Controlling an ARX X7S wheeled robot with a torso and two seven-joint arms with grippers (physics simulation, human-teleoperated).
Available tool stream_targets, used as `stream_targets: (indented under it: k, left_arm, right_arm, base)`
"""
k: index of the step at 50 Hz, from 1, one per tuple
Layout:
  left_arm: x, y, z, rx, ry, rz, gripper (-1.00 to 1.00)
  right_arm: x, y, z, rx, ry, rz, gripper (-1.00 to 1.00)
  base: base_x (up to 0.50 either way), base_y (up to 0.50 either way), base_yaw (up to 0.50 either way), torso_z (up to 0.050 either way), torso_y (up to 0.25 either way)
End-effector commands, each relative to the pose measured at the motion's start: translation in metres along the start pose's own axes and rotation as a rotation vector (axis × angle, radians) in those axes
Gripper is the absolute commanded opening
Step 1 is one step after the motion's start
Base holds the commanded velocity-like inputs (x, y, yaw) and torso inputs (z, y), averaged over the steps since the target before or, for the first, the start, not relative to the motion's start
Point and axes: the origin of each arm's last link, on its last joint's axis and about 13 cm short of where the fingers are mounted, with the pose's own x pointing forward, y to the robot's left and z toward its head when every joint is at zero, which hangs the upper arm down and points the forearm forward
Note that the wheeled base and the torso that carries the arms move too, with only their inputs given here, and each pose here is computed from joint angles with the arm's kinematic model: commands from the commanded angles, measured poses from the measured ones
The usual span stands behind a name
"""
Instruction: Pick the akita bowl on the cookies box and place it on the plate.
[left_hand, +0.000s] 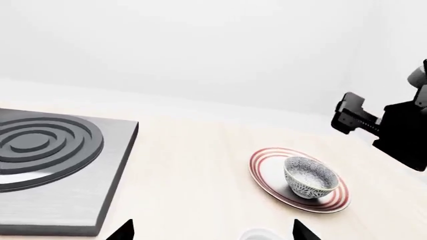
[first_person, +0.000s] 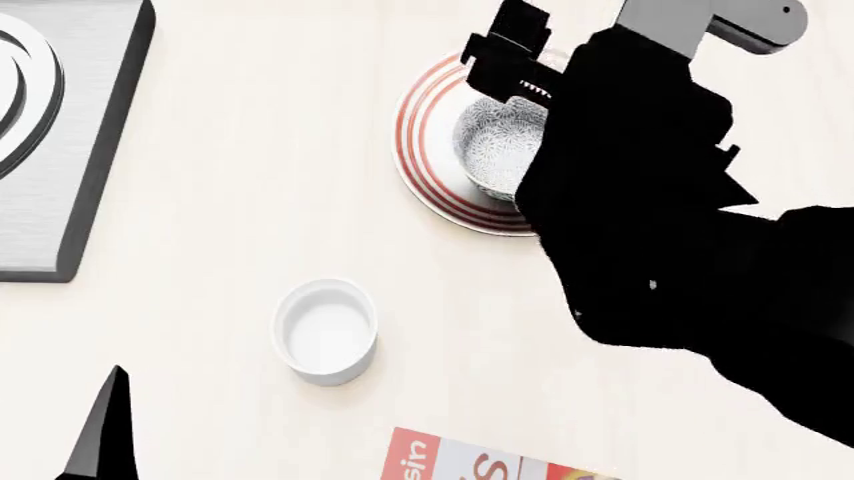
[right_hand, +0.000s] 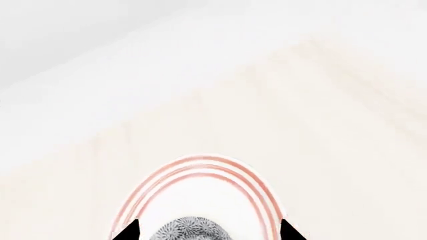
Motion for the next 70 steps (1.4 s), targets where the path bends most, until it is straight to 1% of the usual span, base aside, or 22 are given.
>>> stream_targets:
  k: [1, 3, 4, 5, 8, 9, 10, 11, 12, 13, 20, 21, 23, 27, 29, 30, 32, 37, 39, 50, 59, 70]
  left_arm:
    - [0.003, 0.001, 0.002, -0.013, -0.033, 0.004, 1.0]
    - [0.003, 0.001, 0.002, -0.012, -0.031, 0.005, 1.0]
    - [0.003, 0.002, 0.003, -0.014, -0.035, 0.007, 1.0]
    - [0.004, 0.002, 0.003, -0.013, -0.035, 0.008, 1.0]
    - [0.004, 0.002, 0.002, -0.01, -0.031, 0.008, 1.0]
    - [0.004, 0.002, 0.002, -0.011, -0.032, 0.008, 1.0]
    - [0.004, 0.002, 0.002, -0.01, -0.033, 0.008, 1.0]
    - [0.004, 0.002, 0.002, -0.01, -0.032, 0.008, 1.0]
    - [0.004, 0.002, 0.001, -0.009, -0.031, 0.007, 1.0]
    - [0.004, 0.001, 0.001, -0.008, -0.03, 0.007, 1.0]
    - [0.004, 0.001, -0.001, -0.006, -0.029, 0.005, 1.0]
    - [0.004, 0.001, -0.001, -0.006, -0.029, 0.004, 1.0]
    - [0.004, 0.001, -0.001, -0.005, -0.028, 0.005, 1.0]
    - [0.003, 0.0, 0.0, -0.004, -0.029, 0.002, 1.0]
    - [0.003, 0.001, 0.0, -0.004, -0.028, 0.004, 1.0]
    - [0.003, 0.001, -0.001, -0.002, -0.027, 0.003, 1.0]
    - [0.003, 0.0, -0.001, -0.002, -0.027, 0.001, 1.0]
    - [0.002, 0.0, -0.001, 0.0, -0.026, -0.001, 1.0]
    - [0.002, -0.001, -0.001, 0.003, -0.026, -0.002, 1.0]
    - [0.001, -0.002, -0.002, 0.007, -0.019, -0.007, 1.0]
    - [0.001, -0.002, -0.003, 0.012, -0.013, -0.01, 1.0]
    - [0.0, -0.003, -0.001, 0.012, -0.012, -0.01, 1.0]
  right_arm:
    - [-0.039, -0.023, -0.017, -0.189, -0.114, 0.178, 1.0]
    - [-0.043, -0.026, -0.019, -0.214, -0.146, 0.177, 1.0]
    - [-0.048, -0.033, -0.024, -0.246, -0.155, 0.156, 1.0]
    - [-0.051, -0.034, -0.024, -0.236, -0.164, 0.168, 1.0]
    - [-0.063, -0.044, -0.031, -0.285, -0.222, 0.18, 1.0]
    - [-0.065, -0.045, -0.032, -0.276, -0.242, 0.197, 1.0]
    - [-0.07, -0.048, -0.035, -0.291, -0.262, 0.233, 1.0]
    - [-0.072, -0.049, -0.037, -0.298, -0.26, 0.224, 1.0]
    - [-0.076, -0.051, -0.042, -0.315, -0.262, 0.241, 1.0]
    - [-0.078, -0.053, -0.046, -0.353, -0.282, 0.226, 1.0]
    - [-0.094, -0.061, -0.061, -0.423, -0.337, 0.223, 1.0]
    - [-0.097, -0.062, -0.066, -0.467, -0.355, 0.219, 1.0]
    - [-0.101, -0.062, -0.068, -0.472, -0.362, 0.223, 1.0]
    - [-0.111, -0.068, -0.078, -0.532, -0.393, 0.2, 1.0]
    - [-0.115, -0.07, -0.083, -0.531, -0.393, 0.2, 1.0]
    - [-0.119, -0.072, -0.089, -0.503, -0.375, 0.204, 1.0]
    - [-0.124, -0.075, -0.098, -0.526, -0.393, 0.201, 1.0]
    - [-0.135, -0.08, -0.114, -0.527, -0.412, 0.2, 1.0]
    - [-0.14, -0.083, -0.122, -0.547, -0.432, 0.211, 1.0]
    - [-0.166, -0.091, -0.143, -0.548, -0.463, 0.202, 1.0]
    - [-0.179, -0.096, -0.166, -0.549, -0.432, 0.211, 1.0]
    - [-0.19, -0.106, -0.195, -0.513, -0.379, 0.186, 1.0]
  base:
    - [0.0, 0.0, 0.0, 0.0, 0.0]
    - [0.0, 0.0, 0.0, 0.0, 0.0]
    - [0.0, 0.0, 0.0, 0.0, 0.0]
    - [0.0, 0.0, 0.0, 0.0, 0.0]
    - [0.0, 0.0, 0.0, 0.0, 0.0]
    - [0.0, 0.0, 0.0, 0.0, 0.0]
    - [0.0, 0.0, 0.0, 0.0, 0.0]
    - [0.0, 0.0, 0.0, 0.0, 0.0]
    - [0.0, 0.0, 0.0, 0.0, 0.0]
    - [0.0, 0.0, 0.0, 0.0, 0.0]
    - [0.0, 0.0, 0.0, 0.0, 0.0]
    - [0.0, 0.0, 0.0, 0.0, 0.0]
    - [0.0, 0.0, 0.0, 0.0, 0.0]
    - [0.0, 0.0, 0.0, 0.0, 0.0]
    - [0.0, 0.0, 0.0, 0.0, 0.0]
    - [0.0, 0.0, 0.0, 0.0, 0.0]
    - [0.0, 0.0, 0.0, 0.0, 0.0]
    - [0.0, 0.0, 0.0, 0.0, 0.0]
    - [0.0, 0.0, 0.0, 0.0, 0.0]
    - [0.0, 0.0, 0.0, 0.0, 0.0]
    - [0.0, 0.0, 0.0, 0.0, 0.0]
    - [0.0, 0.0, 0.0, 0.0, 0.0]
